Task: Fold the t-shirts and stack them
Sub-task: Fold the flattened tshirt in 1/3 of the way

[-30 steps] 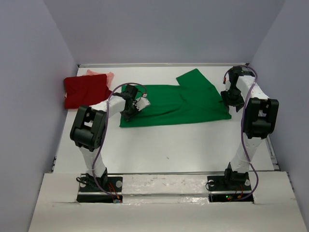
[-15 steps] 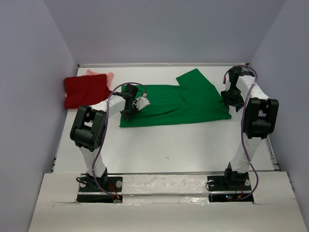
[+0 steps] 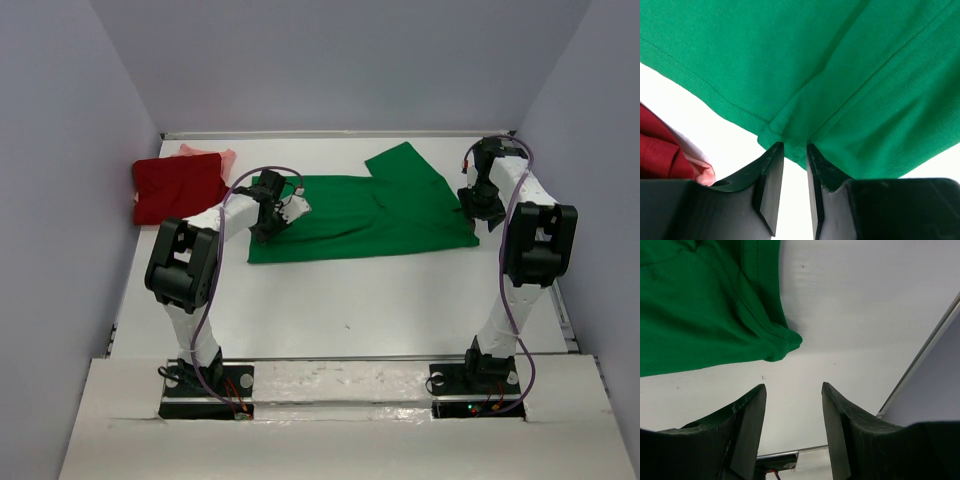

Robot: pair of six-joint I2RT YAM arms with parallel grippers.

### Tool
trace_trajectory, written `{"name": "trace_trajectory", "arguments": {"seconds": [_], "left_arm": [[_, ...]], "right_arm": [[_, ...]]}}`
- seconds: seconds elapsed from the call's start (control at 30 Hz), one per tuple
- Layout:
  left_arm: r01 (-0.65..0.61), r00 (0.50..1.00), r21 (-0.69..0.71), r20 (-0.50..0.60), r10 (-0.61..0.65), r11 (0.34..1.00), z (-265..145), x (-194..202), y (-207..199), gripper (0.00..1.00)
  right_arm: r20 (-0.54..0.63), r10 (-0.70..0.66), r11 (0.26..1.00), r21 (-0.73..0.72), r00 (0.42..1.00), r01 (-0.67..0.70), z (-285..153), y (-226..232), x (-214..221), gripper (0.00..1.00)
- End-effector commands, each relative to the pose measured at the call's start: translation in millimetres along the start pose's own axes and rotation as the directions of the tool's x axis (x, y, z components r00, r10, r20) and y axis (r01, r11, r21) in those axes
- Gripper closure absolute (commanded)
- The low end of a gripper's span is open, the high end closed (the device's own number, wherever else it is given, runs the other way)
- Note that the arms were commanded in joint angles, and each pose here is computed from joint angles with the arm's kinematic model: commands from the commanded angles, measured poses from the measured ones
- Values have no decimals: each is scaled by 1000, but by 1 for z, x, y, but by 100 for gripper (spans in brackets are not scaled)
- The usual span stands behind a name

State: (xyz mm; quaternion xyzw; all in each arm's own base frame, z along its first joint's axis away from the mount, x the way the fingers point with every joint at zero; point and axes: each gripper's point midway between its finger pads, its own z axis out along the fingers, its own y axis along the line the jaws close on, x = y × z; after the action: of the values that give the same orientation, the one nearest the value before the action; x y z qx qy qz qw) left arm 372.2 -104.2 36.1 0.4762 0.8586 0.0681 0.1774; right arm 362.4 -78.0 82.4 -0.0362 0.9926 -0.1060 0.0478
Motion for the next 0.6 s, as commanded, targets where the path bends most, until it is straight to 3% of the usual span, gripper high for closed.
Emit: {"name": "trace_trajectory", "arguments": {"seconds": [0.0, 0.57], "left_arm": [[0, 1000, -7, 10, 0, 1000, -7, -5, 4, 64], [-6, 1000, 19, -24, 7, 1000, 6, 7, -8, 64]], "right_arm": [[51, 24, 1000, 8, 998, -24, -10, -6, -6, 46], [47, 26, 1000, 12, 999, -27, -10, -7, -8, 47]]}}
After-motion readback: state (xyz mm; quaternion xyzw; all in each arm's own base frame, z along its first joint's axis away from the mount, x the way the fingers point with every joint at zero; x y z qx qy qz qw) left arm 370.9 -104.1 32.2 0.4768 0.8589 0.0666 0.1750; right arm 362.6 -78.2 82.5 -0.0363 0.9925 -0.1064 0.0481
